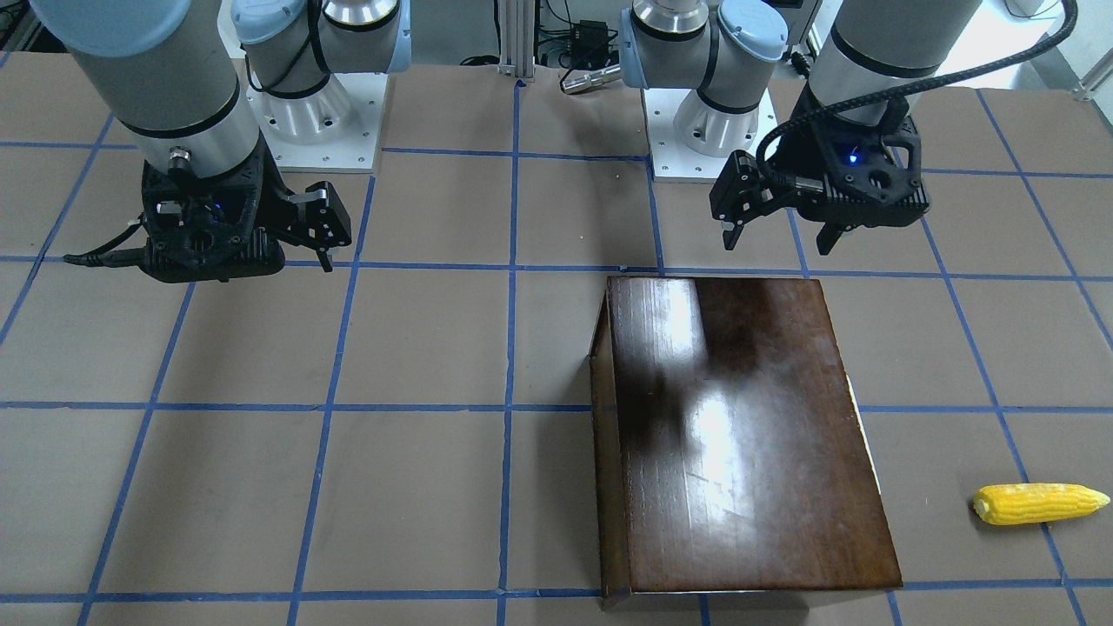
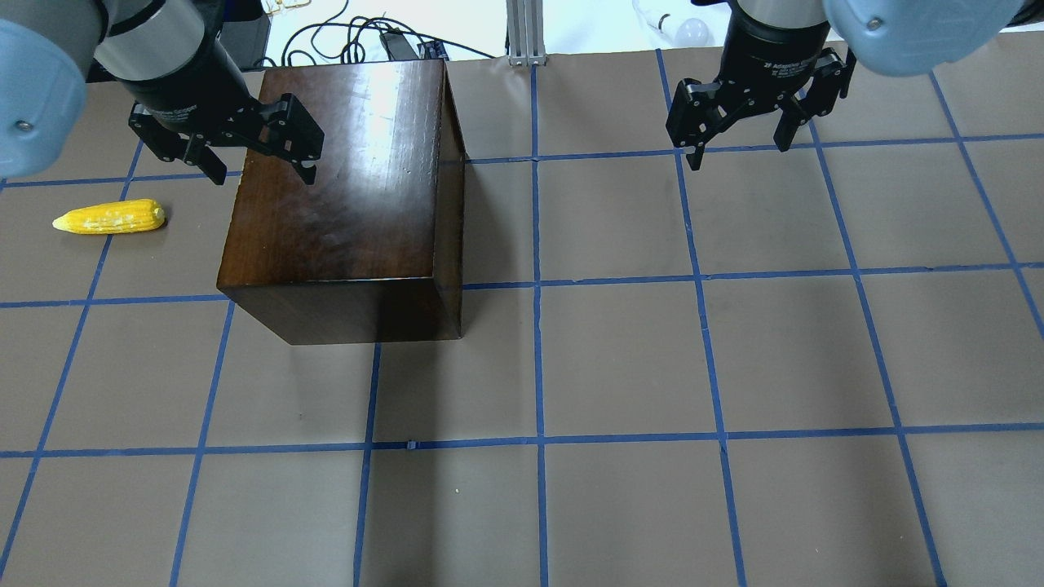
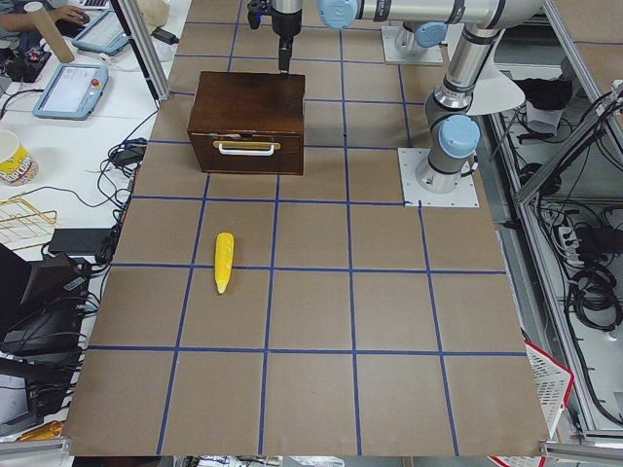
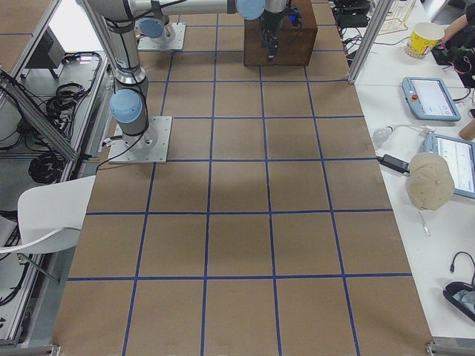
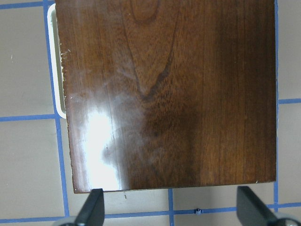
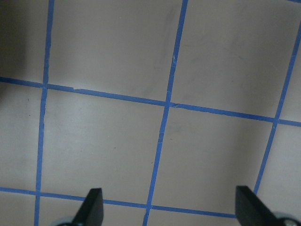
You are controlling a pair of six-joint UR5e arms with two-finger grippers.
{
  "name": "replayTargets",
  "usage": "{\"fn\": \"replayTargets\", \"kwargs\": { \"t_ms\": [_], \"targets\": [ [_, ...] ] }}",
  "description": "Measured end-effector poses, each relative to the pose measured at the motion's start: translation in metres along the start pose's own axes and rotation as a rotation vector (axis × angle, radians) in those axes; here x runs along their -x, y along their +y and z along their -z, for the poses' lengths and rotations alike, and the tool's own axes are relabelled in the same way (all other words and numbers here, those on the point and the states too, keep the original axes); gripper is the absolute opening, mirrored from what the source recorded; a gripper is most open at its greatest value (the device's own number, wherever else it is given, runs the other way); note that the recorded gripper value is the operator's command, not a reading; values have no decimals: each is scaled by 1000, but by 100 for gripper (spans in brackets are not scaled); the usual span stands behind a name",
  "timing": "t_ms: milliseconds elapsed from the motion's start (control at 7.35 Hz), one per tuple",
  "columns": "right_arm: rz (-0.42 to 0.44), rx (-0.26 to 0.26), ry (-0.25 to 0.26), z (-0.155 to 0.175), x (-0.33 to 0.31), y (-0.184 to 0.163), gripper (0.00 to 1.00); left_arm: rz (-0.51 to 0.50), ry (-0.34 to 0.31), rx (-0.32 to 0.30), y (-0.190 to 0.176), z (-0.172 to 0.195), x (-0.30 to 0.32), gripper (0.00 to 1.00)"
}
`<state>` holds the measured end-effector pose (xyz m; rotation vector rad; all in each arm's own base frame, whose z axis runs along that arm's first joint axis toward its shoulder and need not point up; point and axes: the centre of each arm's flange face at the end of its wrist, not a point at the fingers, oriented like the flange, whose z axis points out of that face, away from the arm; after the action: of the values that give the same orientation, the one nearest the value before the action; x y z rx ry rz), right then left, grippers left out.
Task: Open drawer and put corn inside
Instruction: 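Raise the left gripper and move it toward the drawer handle side of the cabinet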
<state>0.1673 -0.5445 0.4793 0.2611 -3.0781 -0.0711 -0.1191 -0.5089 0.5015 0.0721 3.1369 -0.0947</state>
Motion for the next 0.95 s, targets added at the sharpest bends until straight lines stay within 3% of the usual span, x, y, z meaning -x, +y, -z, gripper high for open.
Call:
{"fn": "replayTargets", "kwargs": {
  "t_ms": [952],
  "targets": [
    [0,0,0,0,0,0,100,7,-4,11,2,-5,2,100]
  ]
}}
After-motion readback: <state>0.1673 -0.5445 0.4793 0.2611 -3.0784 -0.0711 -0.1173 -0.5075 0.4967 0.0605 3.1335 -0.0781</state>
